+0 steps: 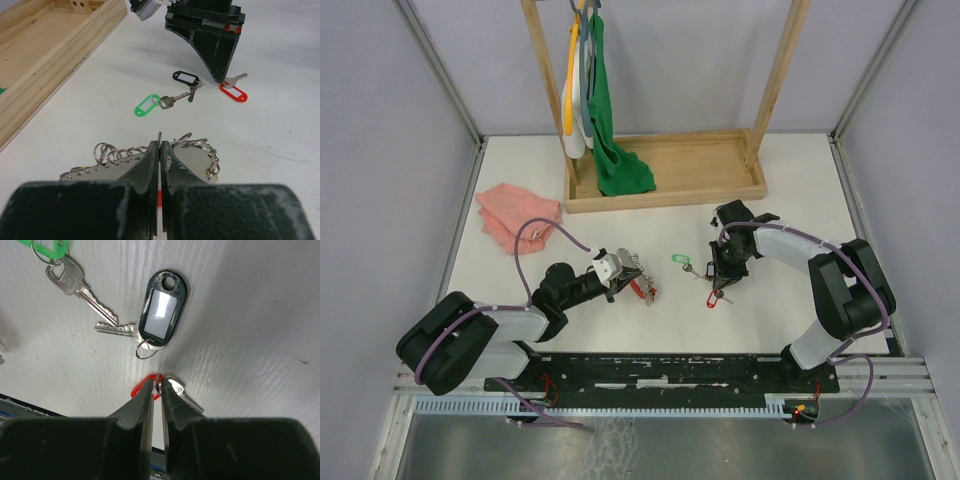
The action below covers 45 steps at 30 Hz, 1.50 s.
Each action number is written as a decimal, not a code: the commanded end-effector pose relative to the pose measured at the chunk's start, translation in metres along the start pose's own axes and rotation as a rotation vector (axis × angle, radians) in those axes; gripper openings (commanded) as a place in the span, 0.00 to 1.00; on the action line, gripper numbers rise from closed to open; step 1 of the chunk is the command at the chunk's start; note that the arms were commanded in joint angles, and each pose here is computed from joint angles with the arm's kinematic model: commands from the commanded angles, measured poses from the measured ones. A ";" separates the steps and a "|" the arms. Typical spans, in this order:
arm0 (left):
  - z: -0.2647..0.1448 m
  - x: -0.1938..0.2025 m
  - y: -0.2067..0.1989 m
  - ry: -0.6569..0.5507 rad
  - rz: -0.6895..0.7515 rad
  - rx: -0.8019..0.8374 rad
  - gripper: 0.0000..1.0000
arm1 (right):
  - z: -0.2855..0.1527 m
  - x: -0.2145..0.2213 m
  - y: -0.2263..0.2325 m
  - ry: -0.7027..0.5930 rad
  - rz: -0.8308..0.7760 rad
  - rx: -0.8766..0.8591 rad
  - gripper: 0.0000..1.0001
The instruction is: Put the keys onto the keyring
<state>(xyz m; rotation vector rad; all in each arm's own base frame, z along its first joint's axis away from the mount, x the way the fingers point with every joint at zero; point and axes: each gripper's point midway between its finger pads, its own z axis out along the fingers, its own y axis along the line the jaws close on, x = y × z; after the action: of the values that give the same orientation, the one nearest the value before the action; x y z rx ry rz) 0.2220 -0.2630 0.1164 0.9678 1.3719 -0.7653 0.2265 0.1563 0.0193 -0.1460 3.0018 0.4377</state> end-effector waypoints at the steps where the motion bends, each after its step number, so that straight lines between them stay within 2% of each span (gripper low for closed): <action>1: 0.009 -0.033 0.006 -0.098 0.087 0.008 0.03 | -0.005 -0.010 0.002 -0.016 -0.020 -0.001 0.17; 8: 0.009 -0.032 0.006 -0.095 0.087 0.009 0.03 | -0.004 -0.008 0.001 0.004 -0.030 0.000 0.12; 13: 0.008 -0.033 0.006 -0.097 0.089 0.008 0.03 | -0.007 -0.007 0.000 0.004 -0.044 0.004 0.01; 20: 0.005 -0.038 0.004 -0.131 0.107 0.010 0.03 | -0.033 -0.016 0.014 -0.079 -0.184 -0.047 0.01; 25: 0.002 -0.041 0.002 -0.152 0.142 0.016 0.03 | -0.070 -0.026 0.046 -0.245 -0.415 -0.101 0.01; 28: -0.002 -0.047 -0.001 -0.190 0.184 0.025 0.03 | -0.092 -0.029 0.072 -0.386 -0.625 -0.110 0.01; 32: -0.007 -0.052 -0.009 -0.218 0.245 0.056 0.03 | -0.118 -0.022 0.107 -0.557 -0.903 -0.214 0.01; 37: -0.009 -0.058 -0.023 -0.240 0.292 0.139 0.03 | -0.145 -0.022 0.134 -0.723 -1.035 -0.315 0.01; 39: -0.010 -0.059 -0.026 -0.240 0.304 0.158 0.03 | -0.150 -0.022 0.141 -0.739 -1.041 -0.345 0.01; 41: -0.011 -0.061 -0.028 -0.248 0.310 0.172 0.03 | -0.154 -0.014 0.150 -0.723 -1.179 -0.387 0.00; 45: -0.010 -0.064 -0.031 -0.257 0.317 0.187 0.03 | -0.154 -0.013 0.153 -0.750 -1.292 -0.379 0.01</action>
<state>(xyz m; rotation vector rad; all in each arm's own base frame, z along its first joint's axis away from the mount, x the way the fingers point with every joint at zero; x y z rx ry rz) 0.1887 -0.2689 0.1485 1.1258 1.0743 -0.7954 0.2085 0.2426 0.1843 -1.2741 1.8249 0.6430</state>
